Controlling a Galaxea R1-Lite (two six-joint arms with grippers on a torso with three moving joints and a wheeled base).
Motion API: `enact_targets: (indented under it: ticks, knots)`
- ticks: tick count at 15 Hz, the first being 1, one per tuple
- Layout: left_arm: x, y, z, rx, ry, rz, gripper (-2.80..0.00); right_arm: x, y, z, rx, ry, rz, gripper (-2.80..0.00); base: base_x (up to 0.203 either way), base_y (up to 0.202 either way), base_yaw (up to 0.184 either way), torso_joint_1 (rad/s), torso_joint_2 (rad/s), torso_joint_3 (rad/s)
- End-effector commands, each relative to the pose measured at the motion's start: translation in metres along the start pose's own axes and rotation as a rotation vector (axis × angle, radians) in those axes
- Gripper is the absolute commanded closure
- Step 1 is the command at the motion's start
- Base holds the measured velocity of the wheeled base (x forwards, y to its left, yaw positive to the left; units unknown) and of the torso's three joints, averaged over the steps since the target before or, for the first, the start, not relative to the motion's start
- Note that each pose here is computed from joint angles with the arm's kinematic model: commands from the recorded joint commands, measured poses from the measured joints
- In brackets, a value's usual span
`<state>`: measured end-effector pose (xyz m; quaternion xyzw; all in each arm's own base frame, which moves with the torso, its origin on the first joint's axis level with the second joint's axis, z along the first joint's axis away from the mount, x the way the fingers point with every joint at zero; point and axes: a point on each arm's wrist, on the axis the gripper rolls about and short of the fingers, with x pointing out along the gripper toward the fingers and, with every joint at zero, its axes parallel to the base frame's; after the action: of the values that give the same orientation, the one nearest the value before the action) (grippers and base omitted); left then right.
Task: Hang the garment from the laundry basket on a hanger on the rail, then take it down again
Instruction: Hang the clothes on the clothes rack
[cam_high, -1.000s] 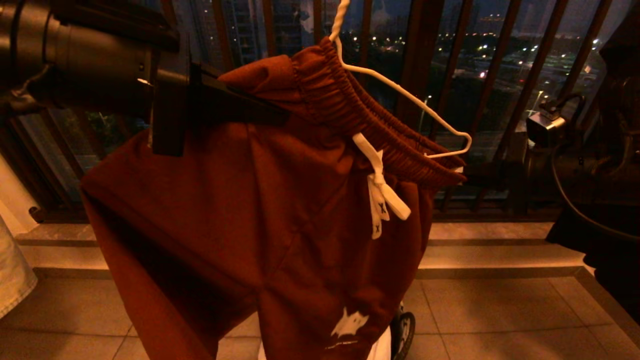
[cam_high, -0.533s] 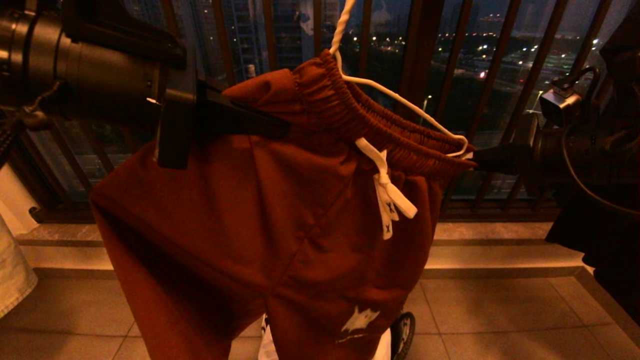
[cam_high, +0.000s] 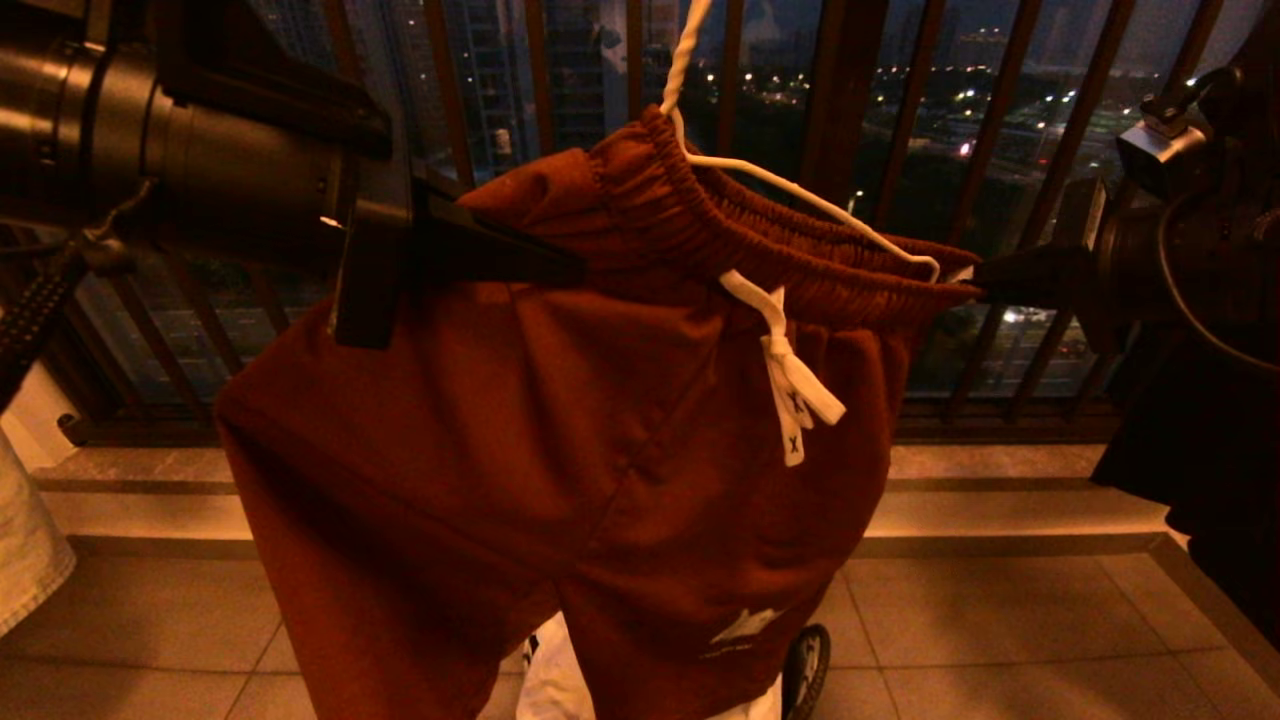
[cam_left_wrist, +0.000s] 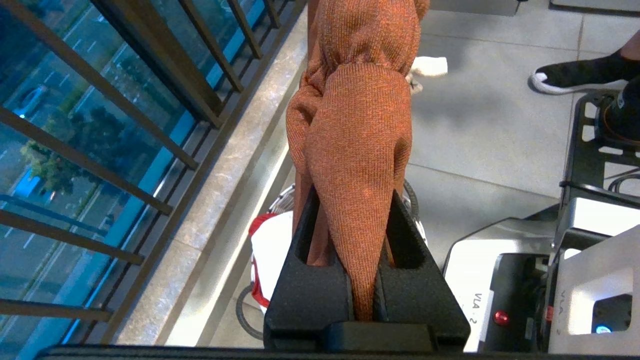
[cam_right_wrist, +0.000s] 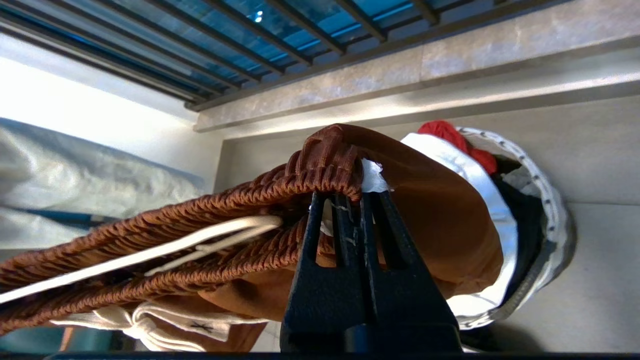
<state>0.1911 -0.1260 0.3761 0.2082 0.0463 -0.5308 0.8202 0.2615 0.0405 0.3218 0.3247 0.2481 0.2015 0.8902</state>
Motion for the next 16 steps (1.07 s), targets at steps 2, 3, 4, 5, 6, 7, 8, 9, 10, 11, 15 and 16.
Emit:
enact_targets:
  ticks: [2,3,4,5,6,7,8,9,10,11,15,16]
  knots:
    - [0.001,0.0,-0.002,-0.003,0.008,-0.008,0.0,-0.001,0.005,0.005,-0.007,-0.008,0.001,0.0,0.0,0.0,0.0,0.0,0.0,0.0]
    - [0.001,-0.001,-0.003,-0.005,0.01,-0.009,0.0,-0.002,0.007,0.008,-0.011,-0.014,0.001,0.0,0.0,0.0,0.0,0.0,0.0,0.0]
    - [0.002,-0.001,-0.004,-0.007,0.013,-0.01,0.0,-0.004,0.01,0.01,-0.019,-0.027,0.009,0.0,0.0,0.0,0.0,0.0,0.0,0.0]
    - [0.003,-0.001,-0.005,-0.011,0.017,-0.013,0.0,-0.007,0.014,0.013,-0.027,-0.04,0.02,0.0,0.0,0.0,0.0,0.0,0.0,0.0]
    - [0.004,0.0,-0.006,-0.016,0.021,-0.015,0.0,-0.012,0.021,0.016,-0.04,-0.059,0.036,0.0,0.0,0.0,0.0,0.0,0.0,0.0]
    - [0.006,0.0,-0.007,-0.02,0.025,-0.018,0.0,-0.016,0.027,0.019,-0.053,-0.078,0.054,0.0,0.0,0.0,0.0,0.0,0.0,0.0]
    - [0.008,0.0,-0.009,-0.025,0.032,-0.023,0.0,-0.02,0.032,0.02,-0.065,-0.083,0.061,0.0,0.0,0.0,0.0,0.0,0.0,0.0]
    - [0.009,-0.001,-0.012,-0.032,0.042,-0.028,0.0,-0.023,0.034,0.019,-0.106,-0.08,0.06,0.0,0.0,0.0,0.0,0.0,0.0,0.0]
    - [0.011,-0.001,-0.015,-0.037,0.048,-0.032,0.0,-0.026,0.036,0.018,-0.149,-0.083,0.056,0.0,0.0,0.0,0.0,0.0,0.0,0.0]
    - [0.013,0.0,-0.016,-0.037,0.041,-0.03,0.0,-0.028,0.039,0.017,-0.164,-0.088,0.059,0.0,0.0,0.0,0.0,0.0,0.0,0.0]
    - [0.03,0.002,-0.033,-0.055,-0.037,0.009,0.0,-0.027,0.053,0.006,-0.254,-0.111,0.018,0.0,0.0,0.0,0.0,0.0,0.0,0.0]
    - [0.034,0.003,-0.038,-0.062,-0.057,0.018,0.0,-0.025,0.057,0.003,-0.281,-0.121,-0.01,0.0,0.0,0.0,0.0,0.0,0.0,0.0]
